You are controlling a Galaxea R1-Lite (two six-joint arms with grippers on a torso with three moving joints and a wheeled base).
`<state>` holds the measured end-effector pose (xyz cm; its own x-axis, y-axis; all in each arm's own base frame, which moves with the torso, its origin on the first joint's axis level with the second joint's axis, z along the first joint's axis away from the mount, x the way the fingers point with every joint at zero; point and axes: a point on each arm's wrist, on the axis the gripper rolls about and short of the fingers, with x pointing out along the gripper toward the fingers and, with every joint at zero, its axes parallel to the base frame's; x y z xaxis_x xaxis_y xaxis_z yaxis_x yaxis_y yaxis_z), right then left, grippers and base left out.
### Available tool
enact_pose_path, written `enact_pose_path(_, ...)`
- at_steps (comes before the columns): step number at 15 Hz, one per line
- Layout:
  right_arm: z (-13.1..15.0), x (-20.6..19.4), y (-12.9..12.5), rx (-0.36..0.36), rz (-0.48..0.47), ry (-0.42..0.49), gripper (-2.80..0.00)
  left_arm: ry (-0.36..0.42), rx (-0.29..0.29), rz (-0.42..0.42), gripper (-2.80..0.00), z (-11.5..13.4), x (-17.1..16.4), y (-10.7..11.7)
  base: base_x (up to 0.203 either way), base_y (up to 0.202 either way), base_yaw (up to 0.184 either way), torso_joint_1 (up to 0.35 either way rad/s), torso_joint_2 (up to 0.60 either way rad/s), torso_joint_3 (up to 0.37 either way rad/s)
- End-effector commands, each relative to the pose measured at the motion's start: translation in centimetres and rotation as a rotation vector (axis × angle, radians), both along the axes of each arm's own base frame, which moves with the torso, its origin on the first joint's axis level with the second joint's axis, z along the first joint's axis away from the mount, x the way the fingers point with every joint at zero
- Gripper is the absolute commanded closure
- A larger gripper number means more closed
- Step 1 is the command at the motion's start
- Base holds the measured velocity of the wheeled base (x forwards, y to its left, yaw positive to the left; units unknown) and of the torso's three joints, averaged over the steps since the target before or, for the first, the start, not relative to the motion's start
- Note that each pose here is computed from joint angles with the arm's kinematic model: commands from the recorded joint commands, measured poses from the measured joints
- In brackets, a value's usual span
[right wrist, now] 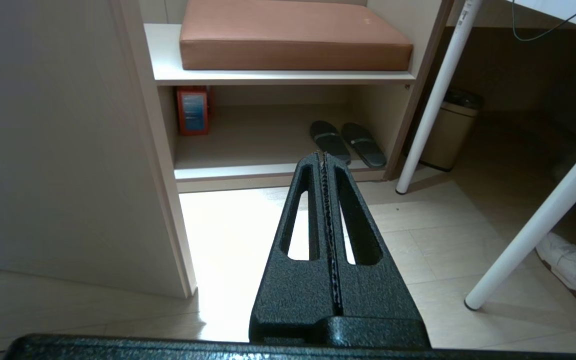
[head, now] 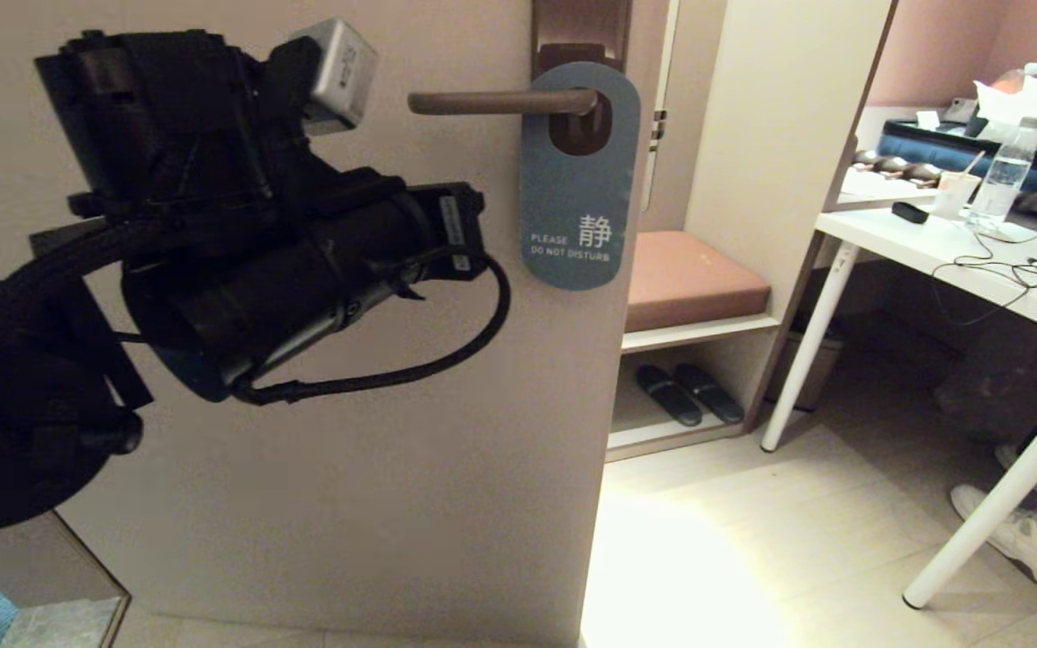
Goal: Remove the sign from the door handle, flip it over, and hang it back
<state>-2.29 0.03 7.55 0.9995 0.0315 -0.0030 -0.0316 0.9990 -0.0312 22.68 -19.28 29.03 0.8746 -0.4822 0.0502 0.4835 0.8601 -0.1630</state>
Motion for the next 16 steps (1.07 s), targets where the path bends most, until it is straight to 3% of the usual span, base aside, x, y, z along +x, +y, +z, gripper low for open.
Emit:
enact_pose_path(1,0.0,0.0,0.0,-0.001,0.001,0.002,0.0,-0.02,-0.017,0.069,0.0,0.6,-1.2,3.5,0.0,0.0,0.0,0.0,0.0,0.0)
enact_pose_path(7,0.0,0.0,0.0,-0.001,0.001,0.002,0.0,0.027,0.007,0.295,0.0,-2.2,-4.2,11.6,0.0,0.0,0.0,0.0,0.0,0.0)
enact_pose_path(10,0.0,0.0,0.0,-0.001,0.001,0.002,0.0,0.083,0.023,0.349,0.0,-4.7,-5.8,13.4,0.0,0.0,0.0,0.0,0.0,0.0)
enact_pose_path(16,0.0,0.0,0.0,-0.001,0.001,0.002,0.0,0.209,0.079,0.363,0.0,-10.3,-9.7,15.1,0.0,0.0,0.0,0.0,0.0,0.0)
